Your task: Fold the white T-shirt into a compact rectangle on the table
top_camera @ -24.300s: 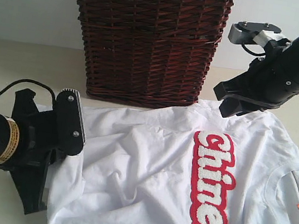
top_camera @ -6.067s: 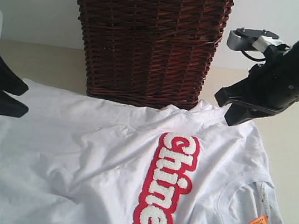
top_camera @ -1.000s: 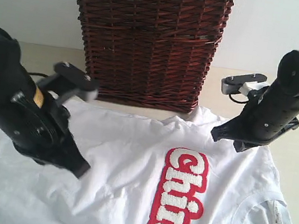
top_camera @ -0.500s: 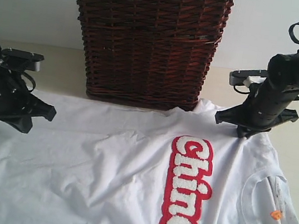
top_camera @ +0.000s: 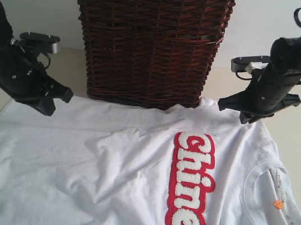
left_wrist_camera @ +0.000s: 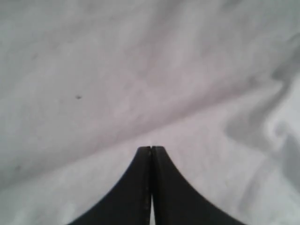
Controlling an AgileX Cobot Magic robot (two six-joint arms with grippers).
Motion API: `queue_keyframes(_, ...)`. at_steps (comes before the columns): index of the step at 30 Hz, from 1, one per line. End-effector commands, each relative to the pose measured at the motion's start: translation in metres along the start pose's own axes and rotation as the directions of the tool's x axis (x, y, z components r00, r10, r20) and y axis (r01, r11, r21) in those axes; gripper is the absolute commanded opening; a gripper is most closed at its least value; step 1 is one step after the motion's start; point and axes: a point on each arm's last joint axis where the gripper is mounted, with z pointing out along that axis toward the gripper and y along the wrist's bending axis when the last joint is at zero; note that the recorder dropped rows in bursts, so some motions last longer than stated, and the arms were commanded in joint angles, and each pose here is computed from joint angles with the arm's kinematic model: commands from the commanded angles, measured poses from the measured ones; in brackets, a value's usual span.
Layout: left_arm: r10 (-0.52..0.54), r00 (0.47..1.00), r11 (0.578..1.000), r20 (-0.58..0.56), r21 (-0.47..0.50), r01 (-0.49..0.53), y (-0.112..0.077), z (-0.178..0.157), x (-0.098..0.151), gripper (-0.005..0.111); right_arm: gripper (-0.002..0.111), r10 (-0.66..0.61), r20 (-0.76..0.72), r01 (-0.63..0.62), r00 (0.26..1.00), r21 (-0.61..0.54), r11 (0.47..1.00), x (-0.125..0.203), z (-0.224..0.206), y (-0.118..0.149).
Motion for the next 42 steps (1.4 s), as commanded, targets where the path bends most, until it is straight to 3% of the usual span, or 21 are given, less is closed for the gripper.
queue_keyframes(1,0.071,0.997,0.994,0.037,0.079,-0.074,-0.023,-0.034,0.0,0.0,0.017,-0.011,0.023,0.011,1.0,0.002,1.0,-0.004,-0.046,-0.005)
queue_keyframes(9,0.278,0.953,0.952,-0.117,0.166,-0.257,-0.061,-0.05,0.051,0.0,0.017,-0.001,0.081,0.008,0.997,-0.085,0.996,0.02,-0.113,-0.001)
queue_keyframes(11,0.374,0.915,0.925,-0.15,0.138,-0.355,-0.069,-0.047,0.064,0.0,0.017,-0.015,0.047,0.019,0.999,-0.085,0.996,0.034,-0.119,-0.001)
queue_keyframes(15,0.434,0.872,0.901,-0.228,0.117,-0.418,-0.069,-0.04,0.081,0.0,0.018,-0.193,-0.144,0.176,0.97,-0.125,0.976,0.07,-0.109,0.002)
queue_keyframes(18,0.478,0.837,0.879,-0.268,0.148,-0.454,-0.066,-0.036,0.092,0.0,0.031,-0.276,-0.228,0.242,0.934,-0.164,0.956,0.092,-0.097,0.003)
queue_keyframes(20,0.54,0.769,0.84,-0.342,0.16,-0.519,-0.061,-0.036,0.101,0.001,0.046,-0.418,-0.264,0.381,0.869,-0.182,0.906,0.105,-0.09,0.006)
queue_keyframes(22,0.581,0.707,0.801,-0.402,0.126,-0.586,-0.052,-0.038,0.103,0.013,0.058,-0.583,-0.279,0.545,0.763,-0.205,0.813,0.115,-0.085,0.011)
queue_keyframes(24,0.636,0.658,0.745,-0.404,0.098,-0.66,-0.047,-0.038,0.1,0.045,0.062,-0.741,-0.253,0.688,0.623,-0.275,0.672,0.123,-0.082,0.02)
queue_keyframes(25,0.668,0.634,0.713,-0.391,0.092,-0.695,-0.046,-0.036,0.099,0.072,0.062,-0.826,-0.241,0.768,0.51,-0.304,0.563,0.13,-0.079,0.022)
queue_keyframes(26,0.677,0.628,0.702,-0.384,0.082,-0.707,-0.045,-0.035,0.098,0.081,0.062,-0.847,-0.24,0.792,0.474,-0.305,0.529,0.133,-0.076,0.021)
queue_keyframes(27,0.7,0.613,0.676,-0.366,0.064,-0.734,-0.044,-0.031,0.097,0.101,0.062,-0.87,-0.245,0.83,0.428,-0.274,0.485,0.137,-0.071,0.017)
queue_keyframes(29,0.73,0.606,0.647,-0.316,0.034,-0.762,-0.044,-0.028,0.093,0.105,0.062,-0.879,-0.261,0.863,0.398,-0.219,0.456,0.137,-0.067,0.013)
queue_keyframes(30,0.734,0.61,0.644,-0.297,0.019,-0.765,-0.044,-0.027,0.091,0.105,0.062,-0.871,-0.268,0.859,0.411,-0.205,0.468,0.136,-0.066,0.012)
queue_keyframes(38,0.731,0.612,0.648,-0.301,0.023,-0.762,-0.044,-0.027,0.092,0.105,0.062,-0.883,-0.233,0.873,0.407,-0.187,0.451,0.133,-0.065,0.014)
queue_keyframes(42,0.727,0.612,0.652,-0.311,0.03,-0.758,-0.044,-0.028,0.093,0.105,0.065,-0.909,-0.237,0.894,0.342,-0.216,0.392,0.144,-0.06,0.013)
